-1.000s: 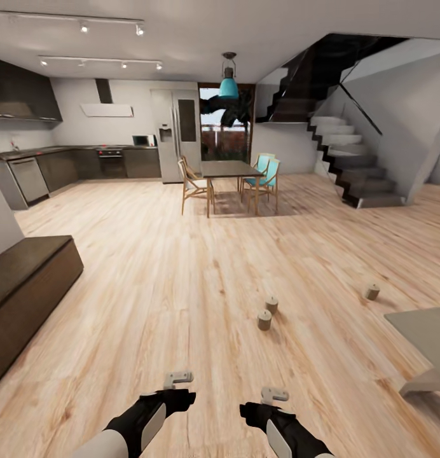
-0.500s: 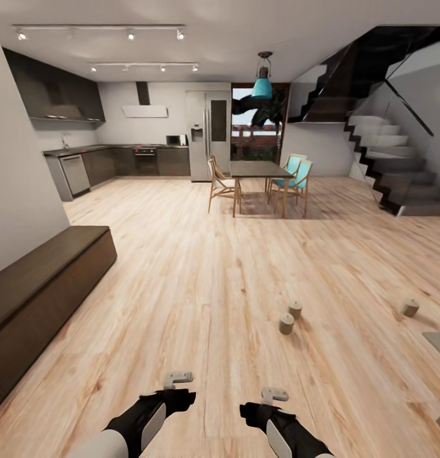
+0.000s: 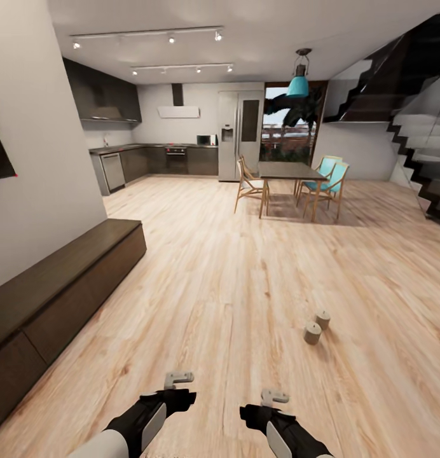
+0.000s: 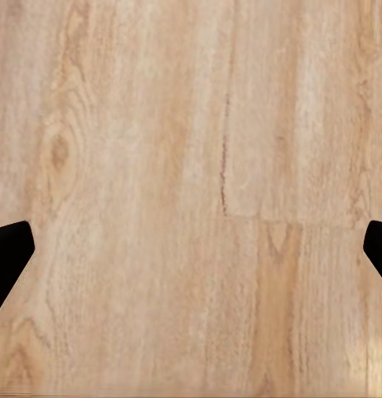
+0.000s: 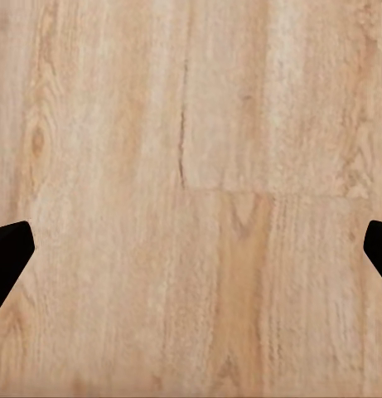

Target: Place each of the two pumpkins and all three candles from the living room inside a cabinet in the living room (use any cabinet), then make sure every cabinet is closed, and position the cauldron so it is next to a table in the living room.

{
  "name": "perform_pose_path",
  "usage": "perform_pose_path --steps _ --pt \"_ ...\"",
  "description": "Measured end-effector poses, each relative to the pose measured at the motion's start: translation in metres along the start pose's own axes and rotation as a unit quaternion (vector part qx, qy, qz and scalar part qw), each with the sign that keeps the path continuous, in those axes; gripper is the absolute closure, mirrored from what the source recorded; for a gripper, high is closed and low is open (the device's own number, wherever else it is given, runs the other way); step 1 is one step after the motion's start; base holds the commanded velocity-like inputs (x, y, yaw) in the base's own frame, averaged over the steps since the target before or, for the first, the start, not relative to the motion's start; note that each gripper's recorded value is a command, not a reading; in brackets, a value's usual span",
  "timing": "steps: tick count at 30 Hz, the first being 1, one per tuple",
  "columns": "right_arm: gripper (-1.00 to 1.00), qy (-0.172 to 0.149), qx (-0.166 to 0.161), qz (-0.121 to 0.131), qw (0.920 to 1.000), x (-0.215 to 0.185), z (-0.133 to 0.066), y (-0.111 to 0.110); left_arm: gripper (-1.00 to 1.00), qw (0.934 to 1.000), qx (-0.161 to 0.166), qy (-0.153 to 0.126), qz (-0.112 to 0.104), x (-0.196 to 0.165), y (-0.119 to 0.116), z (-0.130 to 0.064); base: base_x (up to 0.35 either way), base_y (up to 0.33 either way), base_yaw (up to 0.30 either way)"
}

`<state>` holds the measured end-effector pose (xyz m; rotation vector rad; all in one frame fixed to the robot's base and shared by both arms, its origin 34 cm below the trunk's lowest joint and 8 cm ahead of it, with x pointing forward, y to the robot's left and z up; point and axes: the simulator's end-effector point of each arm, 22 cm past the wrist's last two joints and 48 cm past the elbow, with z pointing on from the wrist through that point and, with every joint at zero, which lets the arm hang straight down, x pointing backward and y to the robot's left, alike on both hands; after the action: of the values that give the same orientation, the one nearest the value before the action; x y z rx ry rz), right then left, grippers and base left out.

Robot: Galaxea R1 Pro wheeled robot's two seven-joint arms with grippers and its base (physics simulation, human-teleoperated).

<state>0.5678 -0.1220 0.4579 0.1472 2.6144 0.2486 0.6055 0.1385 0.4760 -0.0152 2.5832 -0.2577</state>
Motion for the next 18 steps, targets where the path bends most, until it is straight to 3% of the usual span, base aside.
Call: perform_pose_path --steps 18 --pt "-1.0 0.0 0.0 0.0 1.0 0.0005 0.0 -0.0001 -1.0 1.0 0.001 0.001 0.0 0.0007 -0.0012 0.0001 0.0 0.0 0.292"
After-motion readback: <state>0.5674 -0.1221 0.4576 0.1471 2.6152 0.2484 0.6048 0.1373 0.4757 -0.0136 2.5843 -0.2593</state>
